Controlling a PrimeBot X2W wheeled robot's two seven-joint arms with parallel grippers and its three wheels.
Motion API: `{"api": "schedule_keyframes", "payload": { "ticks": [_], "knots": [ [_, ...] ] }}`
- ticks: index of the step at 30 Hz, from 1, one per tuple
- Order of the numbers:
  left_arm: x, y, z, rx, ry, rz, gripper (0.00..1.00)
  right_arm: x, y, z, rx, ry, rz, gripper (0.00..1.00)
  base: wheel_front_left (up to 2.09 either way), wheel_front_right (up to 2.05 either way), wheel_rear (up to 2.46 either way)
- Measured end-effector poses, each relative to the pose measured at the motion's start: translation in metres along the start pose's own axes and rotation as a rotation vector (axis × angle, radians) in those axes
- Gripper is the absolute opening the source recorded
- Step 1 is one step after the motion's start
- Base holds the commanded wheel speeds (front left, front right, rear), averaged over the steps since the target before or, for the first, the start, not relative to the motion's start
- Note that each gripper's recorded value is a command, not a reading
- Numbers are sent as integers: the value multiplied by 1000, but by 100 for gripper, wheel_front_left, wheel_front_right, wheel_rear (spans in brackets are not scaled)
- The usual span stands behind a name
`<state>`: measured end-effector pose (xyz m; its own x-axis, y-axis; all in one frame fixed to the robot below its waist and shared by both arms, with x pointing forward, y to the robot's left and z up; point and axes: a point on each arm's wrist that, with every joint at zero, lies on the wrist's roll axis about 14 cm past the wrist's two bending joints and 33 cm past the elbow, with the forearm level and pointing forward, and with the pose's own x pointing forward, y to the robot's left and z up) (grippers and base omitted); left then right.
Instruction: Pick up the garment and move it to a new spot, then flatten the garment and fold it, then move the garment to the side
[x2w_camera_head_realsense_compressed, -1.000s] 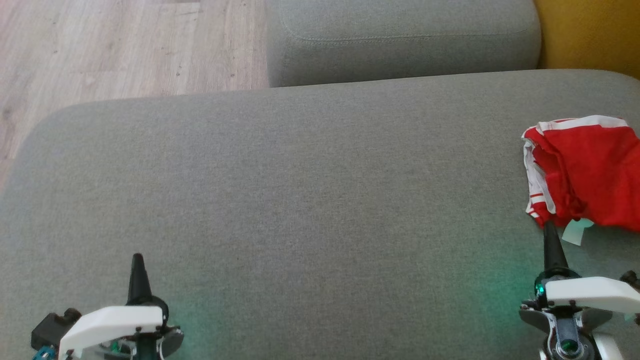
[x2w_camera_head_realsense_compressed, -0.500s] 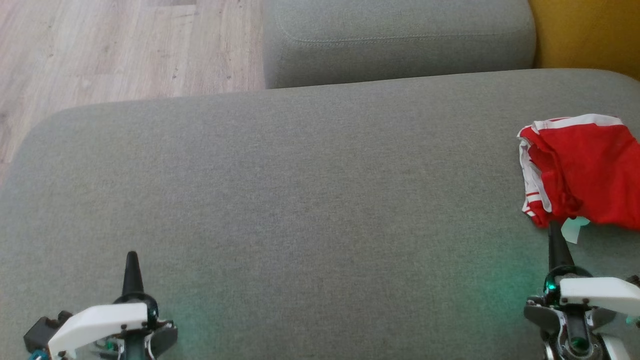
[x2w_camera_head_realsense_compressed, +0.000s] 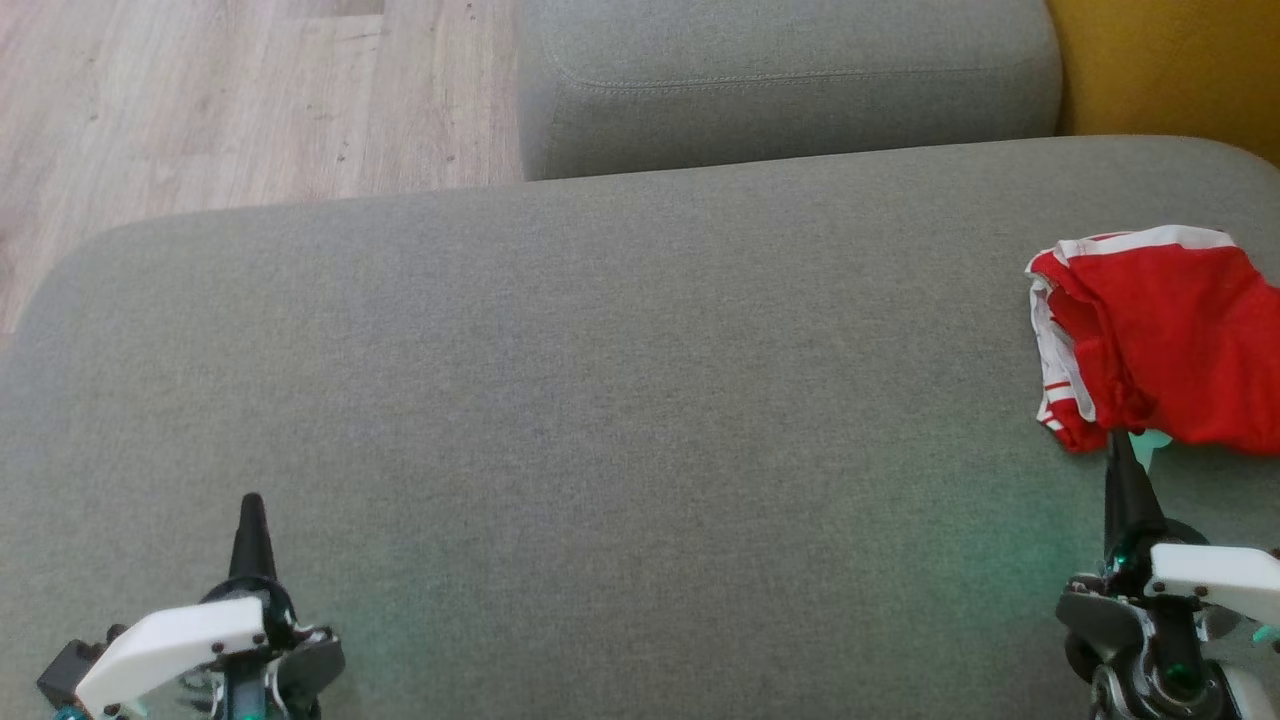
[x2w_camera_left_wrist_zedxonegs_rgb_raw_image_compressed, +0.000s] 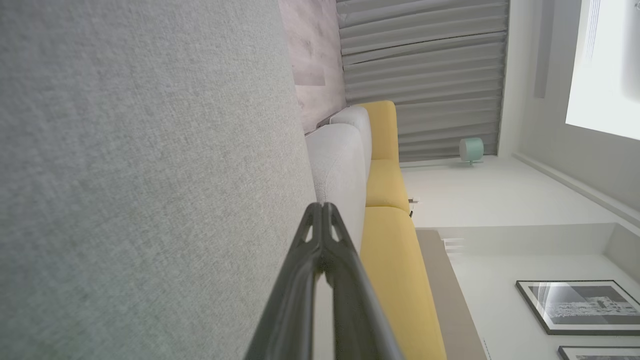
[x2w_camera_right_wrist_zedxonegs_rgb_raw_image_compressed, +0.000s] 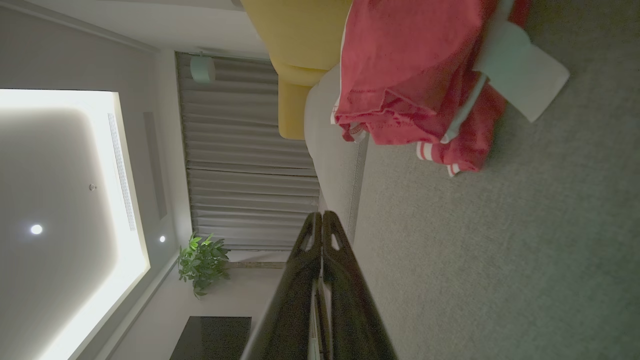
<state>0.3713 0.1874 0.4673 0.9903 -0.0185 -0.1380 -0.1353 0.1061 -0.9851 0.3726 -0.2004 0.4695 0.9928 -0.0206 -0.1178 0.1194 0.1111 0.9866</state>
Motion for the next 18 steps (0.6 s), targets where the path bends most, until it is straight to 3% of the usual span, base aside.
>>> {"api": "schedule_keyframes", "payload": {
  "ticks": [11,18],
  "knots": [
    [1,-7,1,-106,8,-35,0,-2,4,6,118,-9,19,0,0,0,0],
    [1,-7,1,-107,10,-36,0,-2,4,7,123,-12,21,0,0,0,0]
  ]
}}
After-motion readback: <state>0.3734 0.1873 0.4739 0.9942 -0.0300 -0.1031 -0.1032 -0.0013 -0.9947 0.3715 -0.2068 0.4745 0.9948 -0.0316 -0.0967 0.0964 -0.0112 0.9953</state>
